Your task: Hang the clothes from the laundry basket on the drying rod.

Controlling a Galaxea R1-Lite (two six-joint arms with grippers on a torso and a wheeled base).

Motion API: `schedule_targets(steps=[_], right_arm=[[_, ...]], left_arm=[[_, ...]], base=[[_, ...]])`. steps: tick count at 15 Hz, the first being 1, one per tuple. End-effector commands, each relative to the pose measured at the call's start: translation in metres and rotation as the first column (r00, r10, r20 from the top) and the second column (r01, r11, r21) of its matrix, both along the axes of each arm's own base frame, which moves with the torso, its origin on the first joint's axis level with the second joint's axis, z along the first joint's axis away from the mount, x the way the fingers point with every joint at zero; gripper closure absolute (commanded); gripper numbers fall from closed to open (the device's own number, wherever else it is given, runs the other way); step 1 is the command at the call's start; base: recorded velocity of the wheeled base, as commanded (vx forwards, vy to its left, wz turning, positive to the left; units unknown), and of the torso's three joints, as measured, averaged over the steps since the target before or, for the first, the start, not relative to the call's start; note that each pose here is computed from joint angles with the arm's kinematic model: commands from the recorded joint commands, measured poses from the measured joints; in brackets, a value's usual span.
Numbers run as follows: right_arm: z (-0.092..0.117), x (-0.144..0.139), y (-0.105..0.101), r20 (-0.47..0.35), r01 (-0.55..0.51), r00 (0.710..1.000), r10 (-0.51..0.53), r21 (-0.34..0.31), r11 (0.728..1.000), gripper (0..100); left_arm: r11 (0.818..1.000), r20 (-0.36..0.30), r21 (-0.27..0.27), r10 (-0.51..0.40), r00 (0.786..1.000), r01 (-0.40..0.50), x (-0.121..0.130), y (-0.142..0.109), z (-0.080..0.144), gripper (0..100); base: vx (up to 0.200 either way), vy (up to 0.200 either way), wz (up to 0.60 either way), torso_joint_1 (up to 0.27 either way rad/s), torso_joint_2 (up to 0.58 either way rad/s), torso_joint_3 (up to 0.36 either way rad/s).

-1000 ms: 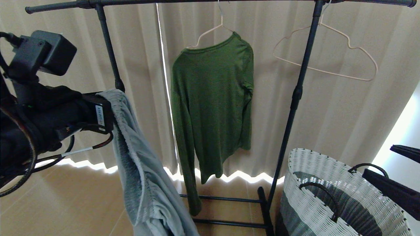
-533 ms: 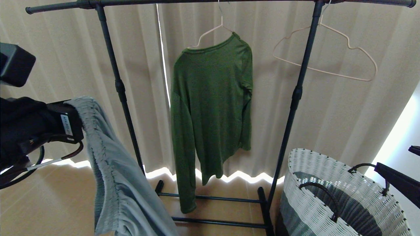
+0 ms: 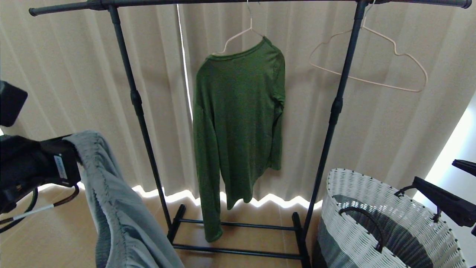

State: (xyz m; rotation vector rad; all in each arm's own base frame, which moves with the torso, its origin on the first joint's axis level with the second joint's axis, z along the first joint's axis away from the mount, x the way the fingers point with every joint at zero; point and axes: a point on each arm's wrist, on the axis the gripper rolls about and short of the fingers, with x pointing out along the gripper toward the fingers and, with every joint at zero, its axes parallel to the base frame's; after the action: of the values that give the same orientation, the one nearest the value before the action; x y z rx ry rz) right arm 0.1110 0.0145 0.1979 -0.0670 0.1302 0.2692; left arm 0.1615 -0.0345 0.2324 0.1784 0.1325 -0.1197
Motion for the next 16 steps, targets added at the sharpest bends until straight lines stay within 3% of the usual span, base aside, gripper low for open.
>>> schedule_targets(steps=[1,4,6,8,16], right_arm=[[0.003,-0.006,-0.001,0.028,0.001,1.0,-0.001,0.002,1.0,0],[0.01,-0.004,0.0,0.091,-0.013,0.996,0.013,0.007,1.0,0],[0.007,-0.005,0.0,0.103,-0.015,0.995,0.014,0.008,1.0,0],[0.004,0.0,0.001,0.086,-0.023,0.996,0.022,0.005,1.0,0],[0.001,0.011,0.0,0.057,-0.005,0.998,0.007,-0.039,0.999,0]], left_arm=[[1.0,-0.031,-0.004,-0.005,0.999,0.005,-0.02,0.01,-0.019,100],[0.999,-0.066,0.002,0.043,0.997,-0.043,-0.032,0.019,-0.037,100],[0.999,-0.029,-0.022,0.039,0.999,-0.039,-0.032,0.019,-0.038,100],[1.0,-0.023,-0.02,-0.016,1.0,0.016,-0.03,0.017,-0.039,100],[0.998,0.017,0.008,-0.059,0.998,0.059,-0.034,0.013,-0.035,100]], base=[[0.0,0.0,0.0,0.0,0.0,0.0],[0.0,0.0,0.0,0.0,0.0,0.0],[0.0,0.0,0.0,0.0,0.0,0.0],[0.0,0.0,0.0,0.0,0.0,0.0],[0.0,0.0,0.0,0.0,0.0,0.0]])
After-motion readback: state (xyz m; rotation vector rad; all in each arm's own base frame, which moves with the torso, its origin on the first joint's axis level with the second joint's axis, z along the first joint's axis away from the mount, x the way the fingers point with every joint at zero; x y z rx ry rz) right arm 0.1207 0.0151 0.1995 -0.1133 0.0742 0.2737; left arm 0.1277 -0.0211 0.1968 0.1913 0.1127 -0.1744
